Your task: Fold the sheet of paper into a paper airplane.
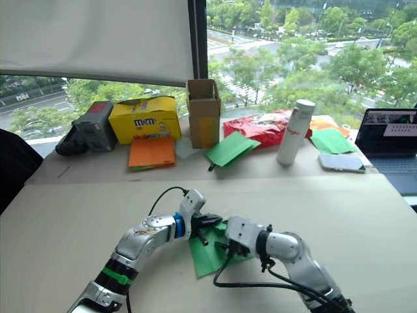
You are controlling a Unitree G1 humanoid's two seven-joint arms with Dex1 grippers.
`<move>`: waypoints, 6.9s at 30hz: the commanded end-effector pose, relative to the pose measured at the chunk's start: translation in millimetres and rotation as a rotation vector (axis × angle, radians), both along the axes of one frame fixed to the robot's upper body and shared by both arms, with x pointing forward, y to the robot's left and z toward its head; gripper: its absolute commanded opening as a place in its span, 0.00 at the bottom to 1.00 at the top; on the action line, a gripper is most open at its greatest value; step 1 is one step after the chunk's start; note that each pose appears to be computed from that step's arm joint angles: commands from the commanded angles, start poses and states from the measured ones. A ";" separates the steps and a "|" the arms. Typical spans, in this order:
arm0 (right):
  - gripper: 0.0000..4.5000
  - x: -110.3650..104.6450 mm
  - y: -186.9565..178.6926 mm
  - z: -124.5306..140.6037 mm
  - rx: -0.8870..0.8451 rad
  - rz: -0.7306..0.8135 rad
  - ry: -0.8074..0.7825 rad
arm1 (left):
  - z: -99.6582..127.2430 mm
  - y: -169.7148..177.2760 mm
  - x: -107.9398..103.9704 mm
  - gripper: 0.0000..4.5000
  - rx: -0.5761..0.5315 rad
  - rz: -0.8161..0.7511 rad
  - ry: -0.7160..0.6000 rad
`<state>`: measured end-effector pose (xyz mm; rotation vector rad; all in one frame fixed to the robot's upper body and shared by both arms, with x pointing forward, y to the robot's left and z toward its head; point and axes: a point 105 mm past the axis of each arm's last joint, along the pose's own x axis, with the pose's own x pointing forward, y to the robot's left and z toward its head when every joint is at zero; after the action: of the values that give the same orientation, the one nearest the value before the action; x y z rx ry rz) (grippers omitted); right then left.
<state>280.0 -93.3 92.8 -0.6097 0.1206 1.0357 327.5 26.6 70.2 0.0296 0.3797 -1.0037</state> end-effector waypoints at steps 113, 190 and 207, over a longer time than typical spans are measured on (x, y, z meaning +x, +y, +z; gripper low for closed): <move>0.00 8.9 1.9 20.6 0.228 -0.343 0.169 | 75.4 12.4 22.3 0.00 0.217 -0.617 -0.578; 0.00 48.4 42.7 -5.6 0.282 -0.290 0.124 | -9.4 39.5 1.1 0.00 0.104 -0.094 -0.135; 0.00 57.6 -11.8 -19.7 0.259 -0.476 0.123 | -10.1 37.7 1.1 0.00 0.119 -0.108 -0.136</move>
<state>339.1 -96.3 78.1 -0.2621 0.2006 0.6338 331.4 63.2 70.7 0.2094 0.2710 -1.0817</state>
